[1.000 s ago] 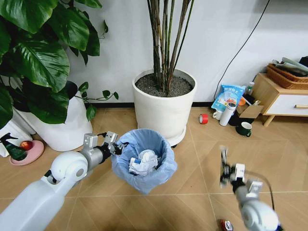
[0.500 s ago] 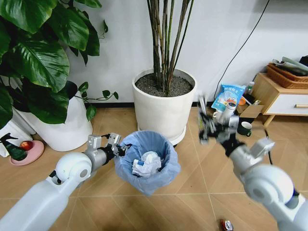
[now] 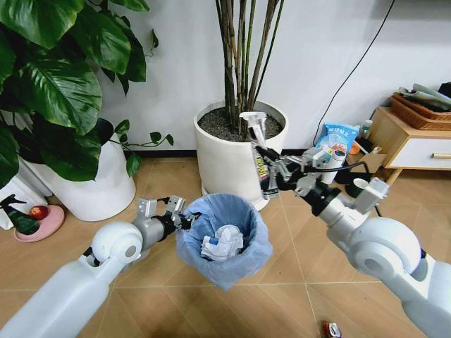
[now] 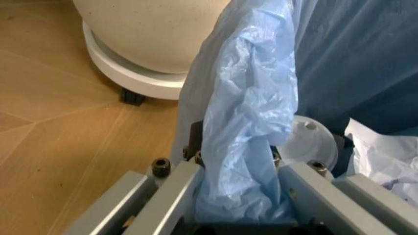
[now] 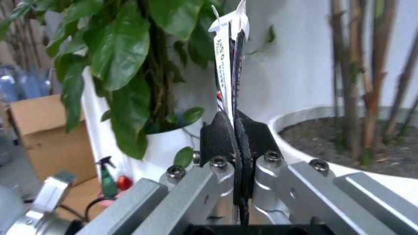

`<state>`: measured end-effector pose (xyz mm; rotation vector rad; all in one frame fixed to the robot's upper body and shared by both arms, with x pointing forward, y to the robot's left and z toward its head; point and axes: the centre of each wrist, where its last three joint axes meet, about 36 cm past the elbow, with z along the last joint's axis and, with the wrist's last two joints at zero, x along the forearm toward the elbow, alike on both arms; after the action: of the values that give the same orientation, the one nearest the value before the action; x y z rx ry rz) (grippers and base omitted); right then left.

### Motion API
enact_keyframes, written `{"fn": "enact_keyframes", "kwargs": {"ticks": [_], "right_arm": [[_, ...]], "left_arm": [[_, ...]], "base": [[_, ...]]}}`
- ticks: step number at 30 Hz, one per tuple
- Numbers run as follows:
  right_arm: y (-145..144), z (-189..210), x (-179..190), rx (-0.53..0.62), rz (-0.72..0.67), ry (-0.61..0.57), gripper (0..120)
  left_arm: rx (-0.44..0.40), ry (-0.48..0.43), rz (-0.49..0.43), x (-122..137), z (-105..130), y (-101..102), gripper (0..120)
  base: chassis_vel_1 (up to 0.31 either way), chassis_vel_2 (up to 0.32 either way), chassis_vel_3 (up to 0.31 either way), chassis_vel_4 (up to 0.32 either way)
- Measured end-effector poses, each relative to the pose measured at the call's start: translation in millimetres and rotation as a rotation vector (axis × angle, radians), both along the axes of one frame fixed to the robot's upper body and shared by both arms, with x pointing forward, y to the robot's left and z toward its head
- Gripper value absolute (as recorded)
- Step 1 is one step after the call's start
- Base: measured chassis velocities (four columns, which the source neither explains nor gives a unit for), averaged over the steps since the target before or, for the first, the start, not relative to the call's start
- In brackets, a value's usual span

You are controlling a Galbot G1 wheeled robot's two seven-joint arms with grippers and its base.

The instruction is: Pick up the trash bin and place the garbage on the floor into it.

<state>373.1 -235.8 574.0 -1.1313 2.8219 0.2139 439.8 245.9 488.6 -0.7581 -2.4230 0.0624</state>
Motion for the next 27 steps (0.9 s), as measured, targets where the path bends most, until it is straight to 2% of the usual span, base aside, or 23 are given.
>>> {"fn": "enact_keyframes", "kwargs": {"ticks": [8, 15, 19, 20, 24, 25, 27], "right_arm": [[20, -15, -6, 0.001, 0.101, 0.058, 0], [28, -34, -4, -0.029, 0.114, 0.092, 0], [34, -55, 1, -0.058, 0.097, 0.117, 17], [34, -55, 1, -0.058, 0.097, 0.117, 17], [41, -67, 3, -0.081, 0.085, 0.115, 36], [41, -67, 3, -0.081, 0.085, 0.115, 36], [41, -69, 5, -0.089, 0.077, 0.107, 45]], "left_arm": [[0.007, 0.001, 0.002, 0, 1, 2, 1], [0.003, 0.001, 0.0, 1, 1, 2, 1], [0.002, 0.001, -0.002, 1, 3, 2, 1], [0.002, 0.001, -0.002, 1, 3, 2, 1], [0.004, -0.003, -0.003, 0, 5, 4, 1], [0.004, -0.003, -0.003, 0, 5, 4, 1], [0.006, -0.005, -0.001, 0, 6, 5, 1]], "base": [[0.0, 0.0, 0.0, 0.0], [0.0, 0.0, 0.0, 0.0], [0.0, 0.0, 0.0, 0.0], [0.0, 0.0, 0.0, 0.0], [0.0, 0.0, 0.0, 0.0], [0.0, 0.0, 0.0, 0.0], [0.0, 0.0, 0.0, 0.0]]}}
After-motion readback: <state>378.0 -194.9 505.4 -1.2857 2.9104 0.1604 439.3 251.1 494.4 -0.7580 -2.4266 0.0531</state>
